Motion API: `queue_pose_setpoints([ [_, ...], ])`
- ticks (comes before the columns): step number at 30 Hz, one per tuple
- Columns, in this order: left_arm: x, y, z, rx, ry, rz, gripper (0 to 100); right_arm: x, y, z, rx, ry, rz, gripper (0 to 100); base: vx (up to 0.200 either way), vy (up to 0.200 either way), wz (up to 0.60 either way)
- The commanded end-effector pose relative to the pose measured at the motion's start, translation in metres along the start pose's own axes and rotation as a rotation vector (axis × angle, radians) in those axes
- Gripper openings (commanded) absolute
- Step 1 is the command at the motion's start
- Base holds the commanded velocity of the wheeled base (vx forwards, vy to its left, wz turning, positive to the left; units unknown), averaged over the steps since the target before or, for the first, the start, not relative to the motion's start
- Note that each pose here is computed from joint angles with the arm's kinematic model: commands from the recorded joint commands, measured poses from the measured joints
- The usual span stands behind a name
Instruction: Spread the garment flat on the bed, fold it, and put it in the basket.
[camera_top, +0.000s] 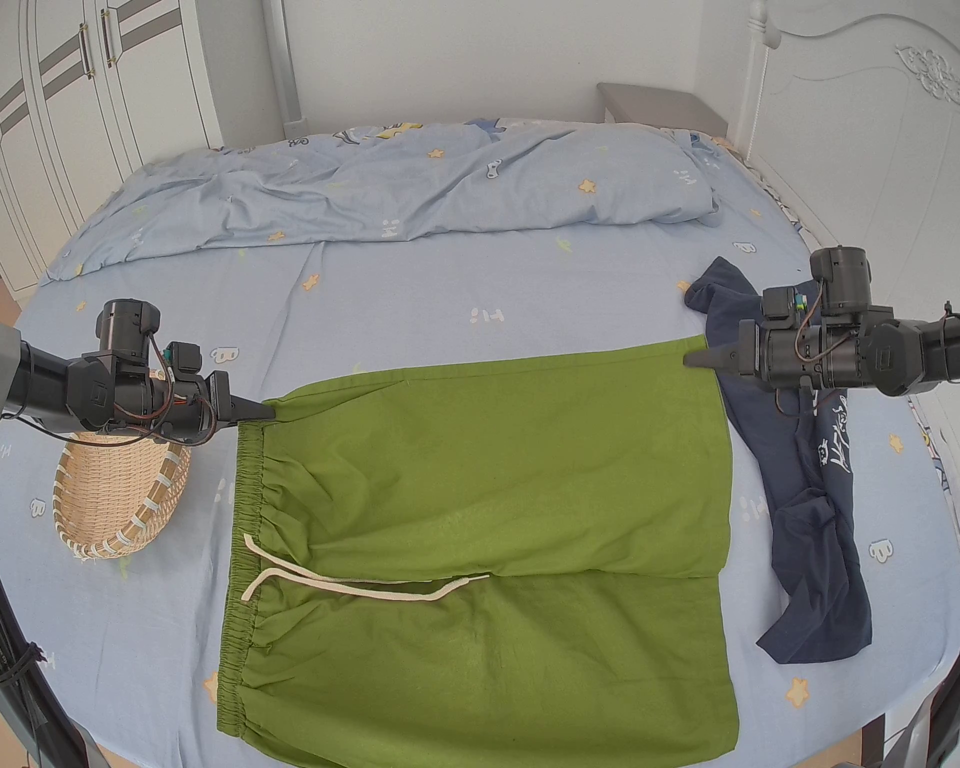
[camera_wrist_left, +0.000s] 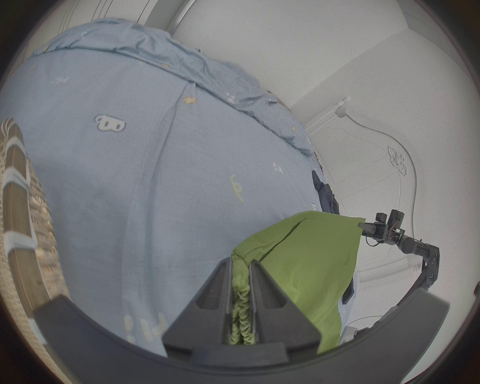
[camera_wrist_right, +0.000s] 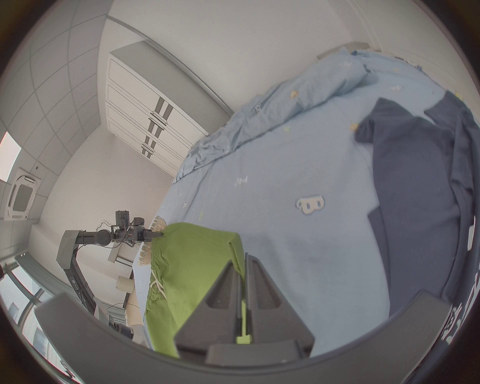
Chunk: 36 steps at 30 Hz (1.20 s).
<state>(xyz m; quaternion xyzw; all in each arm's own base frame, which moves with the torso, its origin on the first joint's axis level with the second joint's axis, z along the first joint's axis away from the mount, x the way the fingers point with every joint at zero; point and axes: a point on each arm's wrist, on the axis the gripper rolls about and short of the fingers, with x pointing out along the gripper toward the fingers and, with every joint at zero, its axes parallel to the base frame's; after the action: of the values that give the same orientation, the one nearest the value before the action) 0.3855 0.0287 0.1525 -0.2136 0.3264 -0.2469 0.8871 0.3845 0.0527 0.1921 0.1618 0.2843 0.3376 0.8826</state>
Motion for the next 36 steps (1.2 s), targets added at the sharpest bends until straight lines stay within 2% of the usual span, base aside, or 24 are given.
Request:
queue_pose_setpoints([
  [1,-0.003,0.002,0.004,0.016,-0.033,0.002,0,0.006,0.010,0.017,-0.040,-0.033,0.008,0,0.000,0.000,0.00],
  [10,-0.004,0.005,0.009,0.036,-0.072,0.016,0,0.029,0.004,0.041,-0.082,-0.077,0.019,0,0.000,0.000,0.00],
  [17,-0.003,0.004,0.014,0.059,-0.095,0.011,0,0.046,-0.001,0.050,-0.093,-0.072,0.028,0,0.000,0.000,0.00],
  [30,0.023,0.028,0.018,0.039,-0.078,0.017,0,0.071,-0.023,0.044,-0.075,-0.059,-0.014,0,0.000,0.000,0.00],
  [36,0.023,0.027,0.026,0.047,-0.096,0.013,0,0.069,-0.026,0.047,-0.074,-0.071,-0.018,0,0.000,0.000,0.00],
])
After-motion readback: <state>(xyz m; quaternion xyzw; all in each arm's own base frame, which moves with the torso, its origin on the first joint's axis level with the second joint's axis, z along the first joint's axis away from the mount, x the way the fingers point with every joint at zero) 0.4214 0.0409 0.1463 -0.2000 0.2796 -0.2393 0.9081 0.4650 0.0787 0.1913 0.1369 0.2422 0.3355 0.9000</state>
